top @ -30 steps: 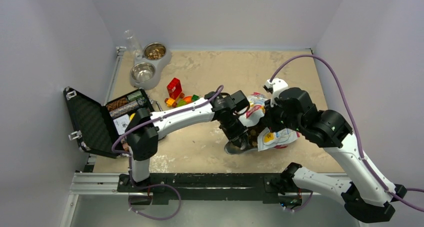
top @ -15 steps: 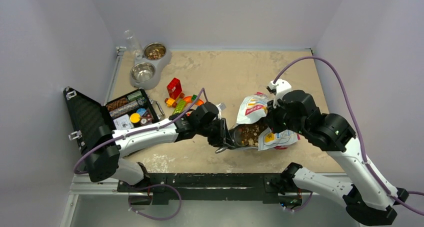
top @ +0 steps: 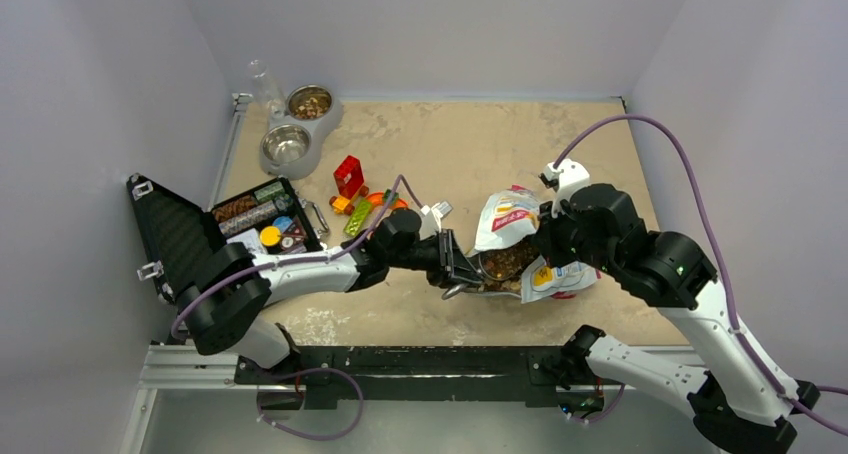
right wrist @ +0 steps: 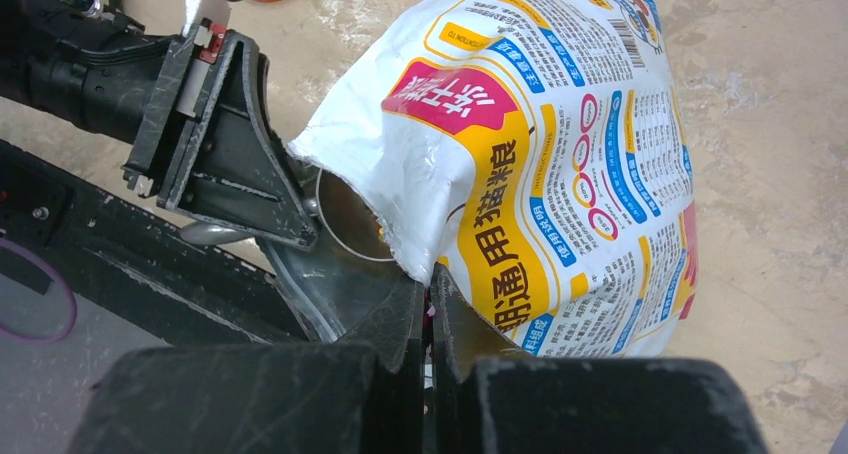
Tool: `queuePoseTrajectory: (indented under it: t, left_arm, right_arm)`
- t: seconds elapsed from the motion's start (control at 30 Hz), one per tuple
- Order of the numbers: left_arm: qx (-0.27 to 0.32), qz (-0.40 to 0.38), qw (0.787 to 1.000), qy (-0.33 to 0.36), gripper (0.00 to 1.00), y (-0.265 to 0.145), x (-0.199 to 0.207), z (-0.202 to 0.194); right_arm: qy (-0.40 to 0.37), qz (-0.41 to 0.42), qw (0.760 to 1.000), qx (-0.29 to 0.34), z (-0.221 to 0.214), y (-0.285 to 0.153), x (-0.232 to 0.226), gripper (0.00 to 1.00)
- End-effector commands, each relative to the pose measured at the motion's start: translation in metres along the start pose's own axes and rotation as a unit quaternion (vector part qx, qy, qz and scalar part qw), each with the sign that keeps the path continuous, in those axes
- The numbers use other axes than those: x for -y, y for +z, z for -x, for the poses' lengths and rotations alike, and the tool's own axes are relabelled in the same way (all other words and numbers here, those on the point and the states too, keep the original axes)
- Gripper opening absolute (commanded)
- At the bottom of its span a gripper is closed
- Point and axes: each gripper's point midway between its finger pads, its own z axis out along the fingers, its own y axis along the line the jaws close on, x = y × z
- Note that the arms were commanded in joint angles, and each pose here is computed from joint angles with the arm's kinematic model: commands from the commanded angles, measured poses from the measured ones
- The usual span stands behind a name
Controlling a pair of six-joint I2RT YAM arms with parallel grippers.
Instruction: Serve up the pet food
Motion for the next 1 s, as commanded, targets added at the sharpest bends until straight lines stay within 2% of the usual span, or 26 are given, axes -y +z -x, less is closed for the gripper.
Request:
queuePoseTrajectory:
  t: [0.0, 0.13, 0.27, 0.47, 0.57, 0.63, 0.7, 0.8, 0.97]
  left_arm:
    - [0.047, -0.132, 0.990, -0.003, 0.00, -0.017, 0.045, 0.017]
    - [0.064, -0.122, 0.990, -0.004, 0.00, -0.044, 0.019, 0.007]
    - [0.024, -0.126, 0.992, 0.016, 0.00, -0.042, 0.032, 0.000]
    - [0.029, -0.118, 0.992, -0.021, 0.00, -0.061, 0.020, -0.013]
    - [0.017, -0.113, 0.993, -0.030, 0.00, -0.043, 0.018, -0.003]
    - [0.005, -0.156, 0.986, -0.056, 0.00, -0.037, 0.026, -0.001]
    - [0.023, -0.209, 0.974, -0.079, 0.00, -0.054, 0.030, -0.003]
    - [0.040, -0.169, 0.979, -0.105, 0.00, -0.063, -0.002, -0.014]
    - [0.024, -0.177, 0.981, -0.078, 0.00, -0.068, 0.024, -0.016]
  right_arm:
    - [0.031, 0.024, 0.994, 0.100, 0.049, -0.030, -0.007, 0.00]
    - [0.036, 0.023, 0.994, 0.101, 0.051, -0.030, -0.008, 0.00]
    - [0.034, 0.024, 0.994, 0.101, 0.054, -0.025, -0.010, 0.00]
    - [0.028, 0.016, 0.994, 0.107, 0.062, -0.024, -0.009, 0.00]
    - [0.029, 0.017, 0.994, 0.108, 0.062, -0.022, -0.009, 0.00]
    - [0.028, 0.014, 0.994, 0.107, 0.060, -0.022, -0.008, 0.00]
    - [0.030, 0.012, 0.994, 0.109, 0.059, -0.025, -0.006, 0.00]
    - [0.032, 0.010, 0.993, 0.110, 0.058, -0.026, -0.004, 0.00]
    - [0.031, -0.002, 0.993, 0.110, 0.057, -0.027, 0.000, 0.00]
